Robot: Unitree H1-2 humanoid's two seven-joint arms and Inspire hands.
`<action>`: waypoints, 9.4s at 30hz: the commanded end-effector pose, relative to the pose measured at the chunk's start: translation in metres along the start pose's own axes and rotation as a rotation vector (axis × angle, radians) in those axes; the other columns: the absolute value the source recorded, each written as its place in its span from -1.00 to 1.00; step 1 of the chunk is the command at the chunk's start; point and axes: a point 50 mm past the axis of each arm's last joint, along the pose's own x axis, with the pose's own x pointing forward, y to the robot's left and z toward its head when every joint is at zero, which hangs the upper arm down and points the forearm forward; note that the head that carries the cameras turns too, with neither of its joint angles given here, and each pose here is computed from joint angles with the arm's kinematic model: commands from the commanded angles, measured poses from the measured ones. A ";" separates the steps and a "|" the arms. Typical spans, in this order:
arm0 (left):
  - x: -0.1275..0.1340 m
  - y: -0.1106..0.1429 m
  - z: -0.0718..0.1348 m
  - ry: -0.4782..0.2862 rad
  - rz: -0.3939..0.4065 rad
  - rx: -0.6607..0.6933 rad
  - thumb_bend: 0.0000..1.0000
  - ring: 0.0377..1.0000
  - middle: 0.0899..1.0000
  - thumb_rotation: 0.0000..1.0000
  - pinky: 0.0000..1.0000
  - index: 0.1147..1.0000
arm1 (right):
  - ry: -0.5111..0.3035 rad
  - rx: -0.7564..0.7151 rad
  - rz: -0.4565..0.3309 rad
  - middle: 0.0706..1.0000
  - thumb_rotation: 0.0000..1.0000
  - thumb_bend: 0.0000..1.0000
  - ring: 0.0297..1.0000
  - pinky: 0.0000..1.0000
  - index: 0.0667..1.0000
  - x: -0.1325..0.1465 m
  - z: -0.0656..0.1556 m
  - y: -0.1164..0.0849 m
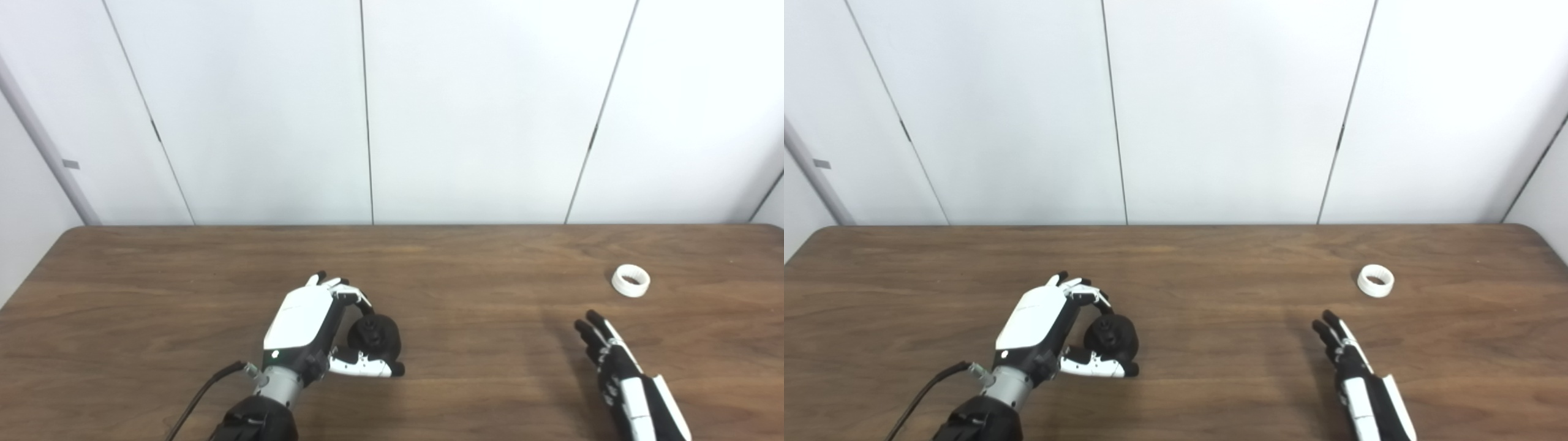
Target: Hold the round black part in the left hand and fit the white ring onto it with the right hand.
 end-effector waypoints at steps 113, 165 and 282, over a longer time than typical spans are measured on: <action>-0.028 -0.048 -0.003 -0.029 -0.012 0.036 0.05 0.74 0.45 -0.90 1.00 -0.17 | 0.267 -1.142 -0.156 0.96 -0.40 0.81 1.00 1.00 0.51 0.216 0.123 -0.129; -0.036 -0.052 0.002 -0.017 -0.024 0.017 0.05 0.74 0.44 -0.90 1.00 -0.17 | 0.361 -1.229 -0.079 0.83 -0.50 0.72 1.00 1.00 0.23 0.246 0.118 -0.116; -0.029 -0.068 0.037 -0.015 -0.030 0.009 0.05 0.75 0.43 -0.90 1.00 -0.17 | -0.275 -1.207 0.645 0.57 -0.72 0.05 0.98 1.00 -0.11 0.140 0.197 0.090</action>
